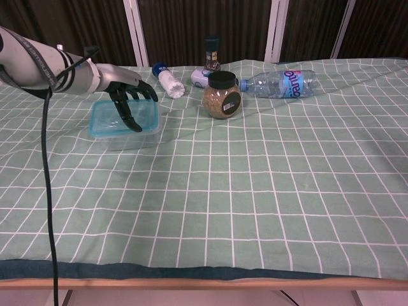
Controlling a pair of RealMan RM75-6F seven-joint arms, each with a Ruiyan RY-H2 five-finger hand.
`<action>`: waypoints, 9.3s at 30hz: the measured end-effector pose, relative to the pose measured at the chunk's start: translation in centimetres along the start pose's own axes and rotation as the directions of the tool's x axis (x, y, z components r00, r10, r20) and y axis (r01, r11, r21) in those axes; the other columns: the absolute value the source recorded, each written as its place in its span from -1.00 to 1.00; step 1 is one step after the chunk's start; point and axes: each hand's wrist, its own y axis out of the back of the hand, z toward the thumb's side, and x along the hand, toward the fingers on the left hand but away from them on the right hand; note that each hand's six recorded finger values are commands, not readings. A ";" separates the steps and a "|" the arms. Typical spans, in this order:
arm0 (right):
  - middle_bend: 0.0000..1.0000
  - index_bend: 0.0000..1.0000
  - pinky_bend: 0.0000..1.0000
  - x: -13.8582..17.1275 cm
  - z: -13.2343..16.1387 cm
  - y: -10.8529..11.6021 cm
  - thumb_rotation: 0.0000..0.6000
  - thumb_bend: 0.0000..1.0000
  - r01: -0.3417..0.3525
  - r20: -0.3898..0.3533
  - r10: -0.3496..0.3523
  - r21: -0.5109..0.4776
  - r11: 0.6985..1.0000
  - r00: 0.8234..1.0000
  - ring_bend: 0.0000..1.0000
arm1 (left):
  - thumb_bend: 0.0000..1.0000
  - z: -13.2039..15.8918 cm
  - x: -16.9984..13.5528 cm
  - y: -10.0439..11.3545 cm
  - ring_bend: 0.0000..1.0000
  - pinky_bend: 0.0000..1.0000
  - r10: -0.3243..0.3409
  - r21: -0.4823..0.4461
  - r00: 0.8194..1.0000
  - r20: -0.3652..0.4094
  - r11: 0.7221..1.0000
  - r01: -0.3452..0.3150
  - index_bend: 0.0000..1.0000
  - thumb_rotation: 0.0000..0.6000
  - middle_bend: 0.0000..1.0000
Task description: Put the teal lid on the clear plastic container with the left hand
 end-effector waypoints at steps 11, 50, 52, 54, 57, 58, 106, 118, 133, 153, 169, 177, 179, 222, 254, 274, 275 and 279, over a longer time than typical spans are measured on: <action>-1.00 -1.00 -1.00 0.0 0.0 0.0 1.00 -0.61 -0.003 -0.001 0.003 -0.001 1.000 1.000 -1.00 | -0.45 0.5 -0.2 0.3 0.78 0.76 0.016 0.010 1.000 0.000 1.000 -0.016 -0.37 1.00 0.16; -1.00 -1.00 -1.00 0.2 -0.2 0.3 1.00 -0.61 0.009 0.000 -0.009 -0.006 1.000 1.000 -1.00 | -0.45 1.4 0.2 -0.2 0.78 0.76 -0.017 0.019 1.000 0.017 1.000 0.016 -0.37 1.00 0.17; -1.00 -1.00 -1.00 0.2 -0.3 0.3 1.00 -0.61 0.010 0.001 -0.010 -0.007 1.000 1.000 -1.00 | -0.45 1.4 0.2 -0.4 0.78 0.76 -0.019 0.021 1.000 0.017 1.000 0.019 -0.37 1.00 0.17; -1.00 -1.00 -1.00 0.2 -0.3 0.3 1.00 -0.61 0.010 0.000 -0.010 -0.007 1.000 1.000 -1.00 | -0.45 1.4 0.2 -0.4 0.78 0.76 -0.019 0.019 1.000 0.017 1.000 0.019 -0.37 1.00 0.17; -1.00 -1.00 -1.00 0.2 -0.3 0.4 1.00 -0.61 0.011 0.000 -0.011 -0.007 1.000 1.000 -1.00 | -0.45 1.5 0.3 -0.2 0.78 0.76 -0.015 0.018 1.000 0.019 1.000 0.015 -0.37 1.00 0.17; -1.00 -1.00 -1.00 0.2 -0.3 0.4 1.00 -0.61 0.011 0.000 -0.011 -0.007 1.000 1.000 -1.00 | -0.45 1.5 0.3 -0.2 0.78 0.76 -0.014 0.018 1.000 0.020 1.000 0.014 -0.37 1.00 0.17; -1.00 -1.00 -1.00 0.3 -0.3 0.4 1.00 -0.61 0.012 0.002 -0.012 -0.005 1.000 1.000 -1.00 | -0.44 0.3 0.0 -0.2 -1.00 -0.89 -0.031 -0.025 0.999 0.035 0.999 0.032 -1.00 1.00 -1.00; -1.00 -1.00 -1.00 0.3 -0.3 0.3 1.00 -0.61 0.010 0.003 -0.010 -0.002 1.000 1.000 -1.00 | -0.47 -0.7 -0.4 0.1 -1.00 -0.98 -0.004 -0.041 0.999 0.033 0.999 0.005 -1.00 1.00 -1.00; -1.00 -1.00 -1.00 0.3 0.3 -0.2 1.00 -0.61 -0.008 -0.020 0.008 0.004 1.000 1.000 -1.00 | -0.10 0.2 -5.8 0.7 -0.72 -0.51 0.147 0.028 0.976 0.163 0.988 -0.153 -1.00 1.00 -0.60; -1.00 -1.00 -1.00 0.4 0.5 -0.3 1.00 -0.61 -0.014 -0.029 0.014 0.005 1.000 0.999 -1.00 | 0.20 -3.2 -5.4 -2.2 -0.78 -0.71 0.217 0.104 0.969 0.115 0.968 -0.229 -1.00 1.00 -0.67; -1.00 -1.00 -1.00 0.3 0.6 -0.3 1.00 -0.61 -0.014 -0.027 0.014 0.007 1.000 1.000 -1.00 | 0.22 -3.9 -4.0 -3.0 -0.71 -0.71 0.185 0.140 0.980 0.075 0.971 -0.194 -1.00 1.00 -0.59; -1.00 -1.00 -1.00 0.3 0.5 -0.3 1.00 -0.61 -0.015 -0.025 0.015 0.008 1.000 1.000 -1.00 | 0.22 -3.9 -3.6 -3.6 -0.70 -0.72 0.170 0.150 0.983 0.071 0.972 -0.179 -1.00 1.00 -0.59; -1.00 -1.00 -1.00 0.3 0.6 -0.3 1.00 -0.61 -0.015 -0.025 0.015 0.008 1.000 1.000 -1.00 | 0.22 -4.0 -3.5 -3.7 -0.70 -0.72 0.165 0.153 0.984 0.069 0.973 -0.174 -1.00 1.00 -0.59; -1.00 -1.00 -1.00 0.4 0.7 -0.3 1.00 -0.61 -0.018 -0.036 0.018 0.007 1.000 0.999 -1.00 | 0.19 -4.1 -8.0 -4.7 -0.60 -0.70 0.192 0.168 0.973 0.130 0.963 -0.213 -1.00 1.00 -0.52; -1.00 -1.00 -1.00 0.4 0.6 -0.2 1.00 -0.61 -0.012 -0.031 0.012 0.004 1.000 0.999 -1.00 | 0.19 -4.5 -7.5 -6.7 -0.56 -0.68 0.143 0.211 0.982 0.120 0.963 -0.166 -1.00 1.00 -0.47; -1.00 -1.00 -1.00 0.4 0.5 -0.1 1.00 -0.61 -0.011 -0.030 0.011 0.003 1.000 0.999 -1.00 | 0.19 -4.8 -7.1 -7.9 -0.56 -0.68 0.111 0.223 0.987 0.112 0.966 -0.134 -1.00 1.00 -0.46; -1.00 -1.00 -1.00 0.4 0.6 -0.1 1.00 -0.61 -0.011 -0.030 0.011 0.003 1.000 0.999 -1.00 | 0.19 -4.8 -7.1 -7.9 -0.55 -0.67 0.108 0.223 0.988 0.112 0.966 -0.131 -1.00 1.00 -0.46; -1.00 -1.00 -1.00 0.4 0.6 -0.1 1.00 -0.61 -0.012 -0.030 0.012 0.003 1.000 0.999 -1.00 | 0.19 -4.8 -7.0 -8.2 -0.55 -0.67 0.097 0.220 0.989 0.111 0.968 -0.120 -1.00 1.00 -0.46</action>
